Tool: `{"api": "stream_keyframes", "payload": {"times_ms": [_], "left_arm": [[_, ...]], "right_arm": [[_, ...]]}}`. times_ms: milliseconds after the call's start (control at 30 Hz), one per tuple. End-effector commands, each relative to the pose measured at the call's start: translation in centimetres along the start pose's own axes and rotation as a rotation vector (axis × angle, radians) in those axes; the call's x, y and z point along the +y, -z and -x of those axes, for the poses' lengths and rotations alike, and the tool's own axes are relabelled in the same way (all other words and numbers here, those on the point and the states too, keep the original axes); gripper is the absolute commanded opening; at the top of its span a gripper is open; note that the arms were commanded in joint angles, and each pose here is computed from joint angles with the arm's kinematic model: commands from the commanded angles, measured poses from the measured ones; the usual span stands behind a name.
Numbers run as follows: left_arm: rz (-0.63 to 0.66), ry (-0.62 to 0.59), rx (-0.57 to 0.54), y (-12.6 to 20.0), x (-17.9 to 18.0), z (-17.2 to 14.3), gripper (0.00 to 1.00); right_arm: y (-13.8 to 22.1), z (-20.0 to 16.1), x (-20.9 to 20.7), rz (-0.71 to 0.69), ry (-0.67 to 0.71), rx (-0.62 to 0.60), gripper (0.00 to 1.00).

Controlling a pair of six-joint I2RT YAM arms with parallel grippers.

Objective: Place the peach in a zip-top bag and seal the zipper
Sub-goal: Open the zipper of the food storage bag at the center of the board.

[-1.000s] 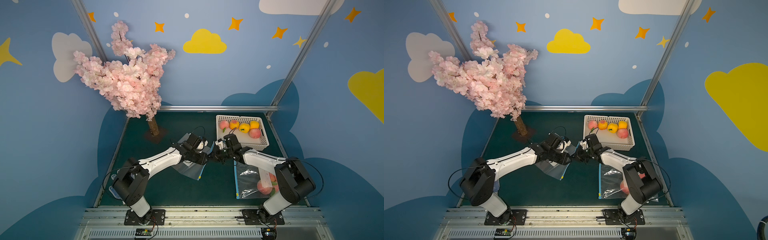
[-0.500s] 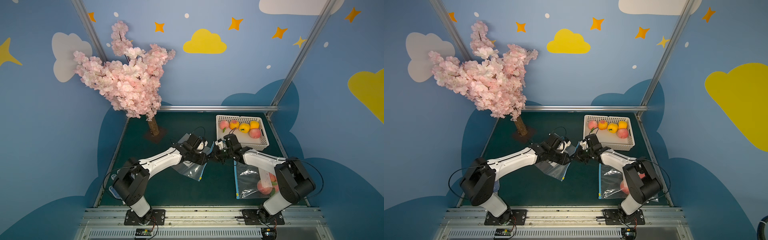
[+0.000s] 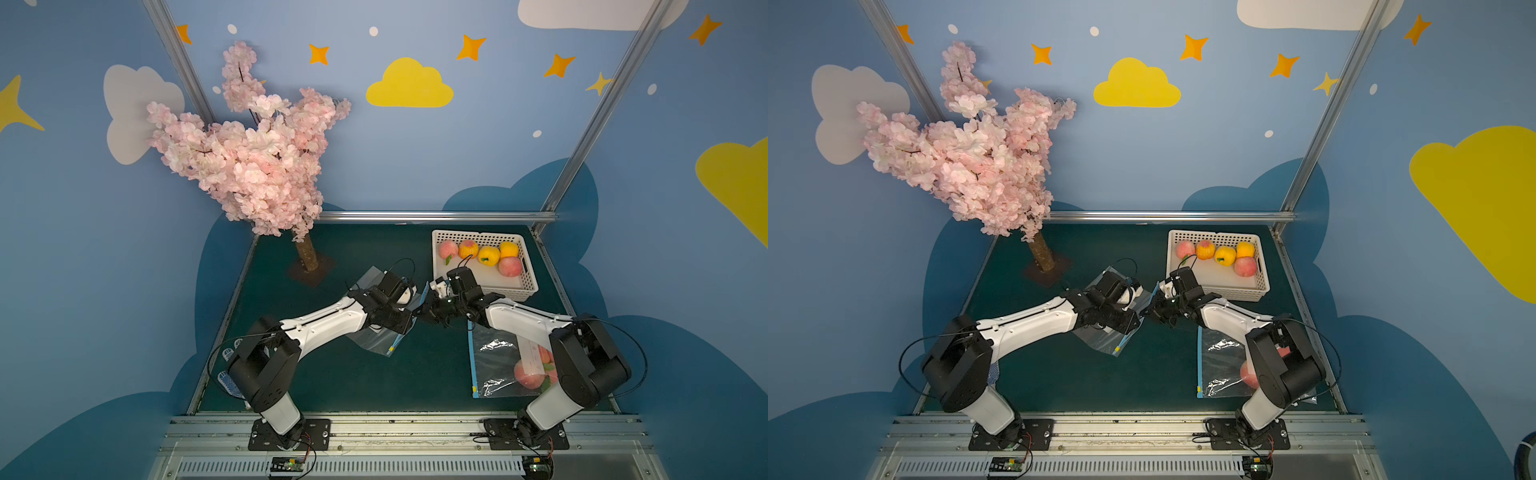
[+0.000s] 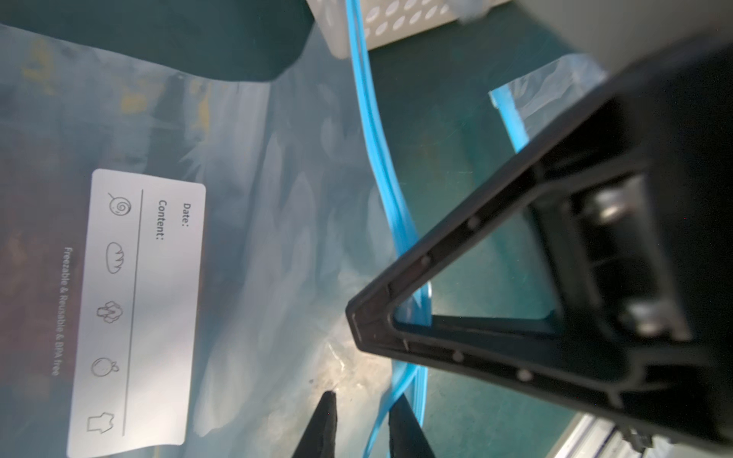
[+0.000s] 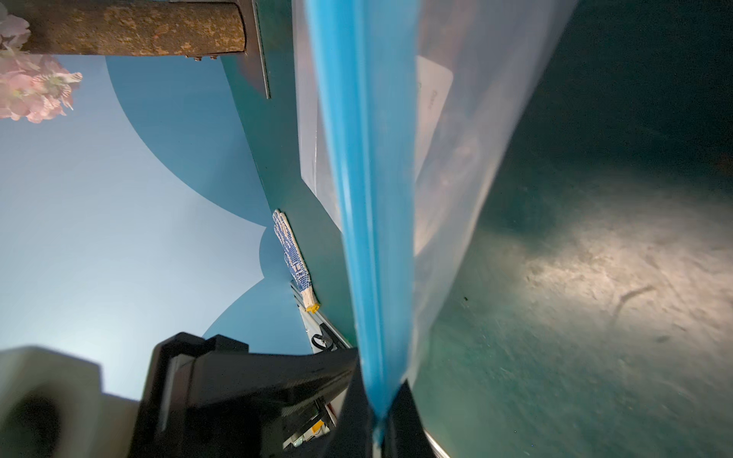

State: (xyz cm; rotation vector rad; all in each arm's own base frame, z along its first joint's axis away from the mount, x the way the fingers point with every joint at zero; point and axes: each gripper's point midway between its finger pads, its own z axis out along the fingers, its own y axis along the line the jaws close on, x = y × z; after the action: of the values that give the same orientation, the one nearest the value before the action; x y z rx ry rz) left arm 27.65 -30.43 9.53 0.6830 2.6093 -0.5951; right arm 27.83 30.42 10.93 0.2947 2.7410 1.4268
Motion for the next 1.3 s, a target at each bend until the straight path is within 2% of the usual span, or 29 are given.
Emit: {"api": "stream_keyframes", "payload": {"times_ms": [0, 133, 200, 300, 333, 500, 567, 600, 700, 867, 933, 1200, 1267], "left_arm": [[0.086, -0.053, 0.054, -0.4, 0.9, -1.1, 0.25], [0.113, -0.070, 0.084, -0.5, 1.3, -2.0, 0.23], [0.115, -0.065, 0.077, -0.4, 1.3, -1.9, 0.18], [0.102, -0.046, 0.040, 0.0, 0.9, -1.0, 0.03], [0.087, -0.041, 0.027, 0.1, 0.6, -0.7, 0.03], [0.091, -0.004, 0.013, -0.2, 0.6, -0.1, 0.03], [0.109, 0.007, 0.024, -0.4, 0.9, -0.1, 0.03], [0.112, 0.010, 0.028, -0.4, 0.9, -0.1, 0.03], [0.108, 0.020, 0.023, -0.5, 0.8, 0.2, 0.03], [0.088, 0.037, 0.010, -0.4, 0.3, 0.8, 0.03], [0.088, 0.043, 0.009, -0.4, 0.3, 0.7, 0.03], [0.066, 0.034, 0.004, -0.3, 0.0, 0.6, 0.03], [0.071, 0.036, -0.005, -0.1, 0.0, 0.8, 0.03]], "right_arm": [[0.3, 0.1, 1.3, 0.023, 0.002, 0.007, 0.00], [0.4, 0.2, 1.1, 0.021, -0.013, 0.002, 0.00], [0.5, 0.3, 0.8, 0.013, -0.017, -0.006, 0.00], [0.4, 0.4, 0.2, -0.006, -0.007, -0.011, 0.00], [0.4, 0.5, 0.0, -0.012, 0.002, -0.013, 0.03], [1.5, 0.4, 0.5, 0.054, 0.092, -0.042, 0.48], [2.0, 0.2, 1.0, 0.080, 0.134, -0.057, 0.57], [2.1, 0.1, 1.2, 0.084, 0.154, -0.055, 0.58], [1.9, -0.3, 0.8, 0.045, 0.169, -0.035, 0.56], [0.9, -0.7, -0.3, -0.017, 0.167, -0.017, 0.32], [0.8, -0.5, -0.6, -0.031, 0.163, -0.024, 0.27], [-0.1, -0.4, 0.1, 0.001, 0.171, 0.007, 0.32], [-0.3, -0.3, -0.6, -0.028, 0.157, 0.006, 0.29]]}}
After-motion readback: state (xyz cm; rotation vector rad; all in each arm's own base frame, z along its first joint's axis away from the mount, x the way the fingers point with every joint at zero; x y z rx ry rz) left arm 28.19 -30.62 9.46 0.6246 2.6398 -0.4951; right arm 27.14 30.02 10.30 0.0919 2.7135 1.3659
